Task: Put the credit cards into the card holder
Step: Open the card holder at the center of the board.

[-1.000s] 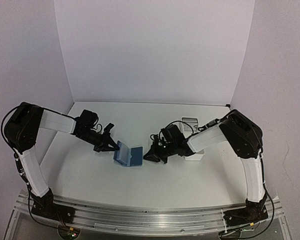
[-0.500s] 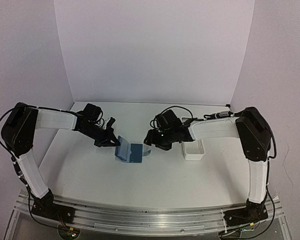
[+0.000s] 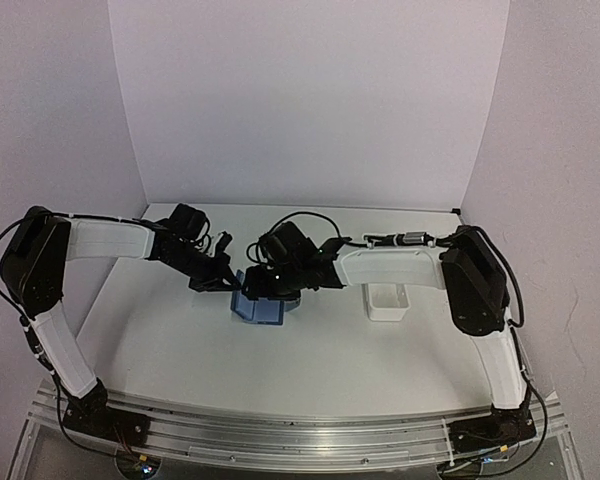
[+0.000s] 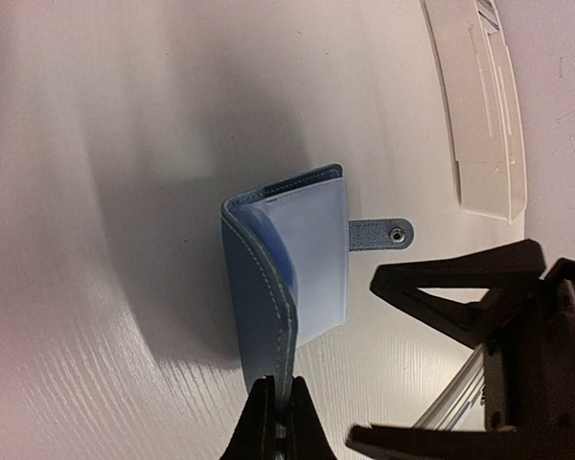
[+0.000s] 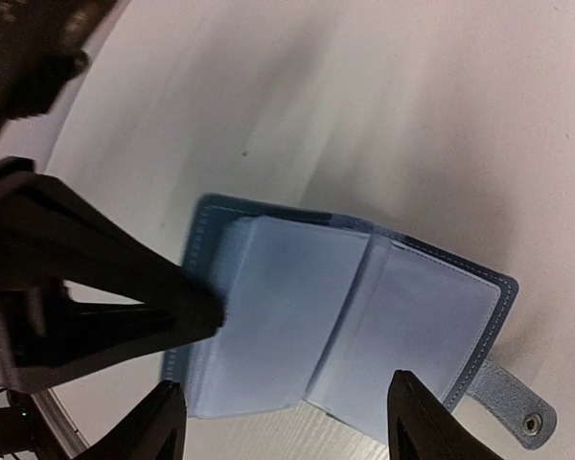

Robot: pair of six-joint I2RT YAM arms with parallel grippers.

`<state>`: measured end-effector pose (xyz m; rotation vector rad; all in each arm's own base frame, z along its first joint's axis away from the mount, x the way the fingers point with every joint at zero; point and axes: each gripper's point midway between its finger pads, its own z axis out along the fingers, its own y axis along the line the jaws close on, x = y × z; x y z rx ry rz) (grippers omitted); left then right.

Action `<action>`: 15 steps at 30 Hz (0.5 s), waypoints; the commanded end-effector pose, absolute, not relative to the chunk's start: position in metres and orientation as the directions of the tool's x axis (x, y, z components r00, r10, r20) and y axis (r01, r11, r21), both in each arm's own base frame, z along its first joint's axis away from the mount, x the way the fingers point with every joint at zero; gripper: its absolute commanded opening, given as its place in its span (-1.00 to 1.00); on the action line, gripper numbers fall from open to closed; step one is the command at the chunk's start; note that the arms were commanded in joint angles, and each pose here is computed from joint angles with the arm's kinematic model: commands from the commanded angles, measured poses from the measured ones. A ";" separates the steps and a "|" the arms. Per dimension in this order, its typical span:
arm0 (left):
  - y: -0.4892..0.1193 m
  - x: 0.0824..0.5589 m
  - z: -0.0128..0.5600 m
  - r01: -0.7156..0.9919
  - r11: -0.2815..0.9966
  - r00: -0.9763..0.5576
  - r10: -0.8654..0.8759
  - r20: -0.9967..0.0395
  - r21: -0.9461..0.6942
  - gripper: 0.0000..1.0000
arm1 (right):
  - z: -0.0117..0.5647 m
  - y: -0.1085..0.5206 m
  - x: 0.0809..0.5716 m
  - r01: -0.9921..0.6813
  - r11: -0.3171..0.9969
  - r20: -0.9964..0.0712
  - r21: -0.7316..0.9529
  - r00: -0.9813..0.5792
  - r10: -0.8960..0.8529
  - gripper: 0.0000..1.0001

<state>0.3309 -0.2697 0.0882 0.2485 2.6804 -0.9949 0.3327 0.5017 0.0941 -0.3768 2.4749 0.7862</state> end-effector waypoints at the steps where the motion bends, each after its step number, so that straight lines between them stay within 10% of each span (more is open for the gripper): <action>1: -0.270 0.342 0.096 0.244 0.758 -0.941 0.036 -0.335 -0.604 -1.00 | 0.090 0.499 0.342 -0.390 0.809 -0.550 0.441 -0.829 -0.100 0.33; 8: -0.258 0.332 0.044 0.181 0.779 -0.971 0.043 -0.237 -0.600 -1.00 | 0.055 0.496 0.343 -0.344 0.833 -0.501 0.433 -0.860 -0.095 -0.28; 15: -0.242 0.332 0.012 0.187 0.793 -0.978 0.093 -0.188 -0.581 -1.00 | 0.017 0.487 0.339 -0.279 0.863 -0.437 0.421 -0.896 -0.077 -0.45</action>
